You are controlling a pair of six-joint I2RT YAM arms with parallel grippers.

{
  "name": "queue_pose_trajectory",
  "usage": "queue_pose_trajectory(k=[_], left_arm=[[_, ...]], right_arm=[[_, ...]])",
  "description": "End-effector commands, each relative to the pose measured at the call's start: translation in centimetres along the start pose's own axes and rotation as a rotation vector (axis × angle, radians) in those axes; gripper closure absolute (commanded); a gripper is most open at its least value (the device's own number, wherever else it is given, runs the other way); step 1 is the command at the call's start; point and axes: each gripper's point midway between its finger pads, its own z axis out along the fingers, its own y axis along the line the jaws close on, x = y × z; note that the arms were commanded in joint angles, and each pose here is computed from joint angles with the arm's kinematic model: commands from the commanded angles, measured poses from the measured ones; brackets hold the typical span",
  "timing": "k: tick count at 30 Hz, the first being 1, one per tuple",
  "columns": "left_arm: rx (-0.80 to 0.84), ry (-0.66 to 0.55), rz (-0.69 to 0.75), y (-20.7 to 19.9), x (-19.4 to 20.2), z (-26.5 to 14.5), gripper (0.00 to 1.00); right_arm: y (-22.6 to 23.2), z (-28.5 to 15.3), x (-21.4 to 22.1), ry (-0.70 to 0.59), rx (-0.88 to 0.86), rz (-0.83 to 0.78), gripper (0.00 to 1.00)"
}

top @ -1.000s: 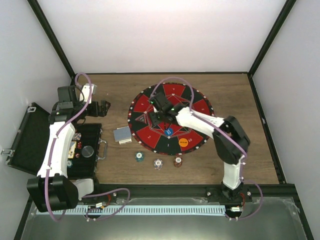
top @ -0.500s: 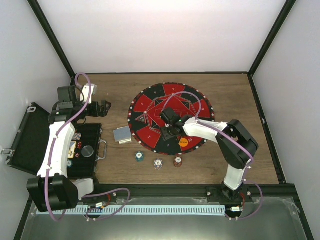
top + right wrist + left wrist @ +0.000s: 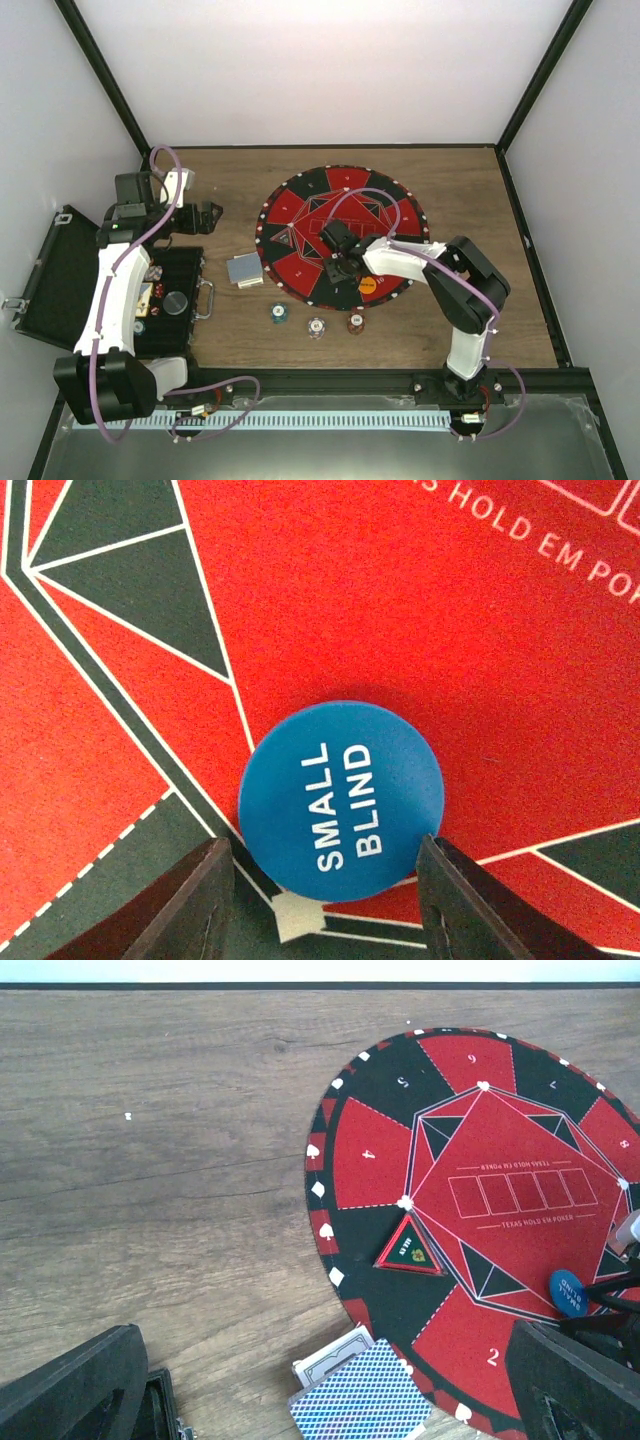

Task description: Distribute texas hold em gaming equipment

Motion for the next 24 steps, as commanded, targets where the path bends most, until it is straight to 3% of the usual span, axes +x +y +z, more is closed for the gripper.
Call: queue_pose_trajectory(k=[1,12,24], left_arm=[[0.003,-0.032,0.004,-0.4,-1.1,-1.2,0.0],[0.0,-0.021,-0.002,-0.4,-0.6,-1.0,0.0],[0.002,0.005,-0.019,0.2,-0.1,0.1,0.0]], right_arm=[[-0.8,1.2,0.6,0.012,0.043,0.006,0.49],[-5.3,2.4,-4.4,-0.047,0.136,0.064,0.65],[-10.8,6.1,-14.2,-0.142,0.187,0.13,0.69]])
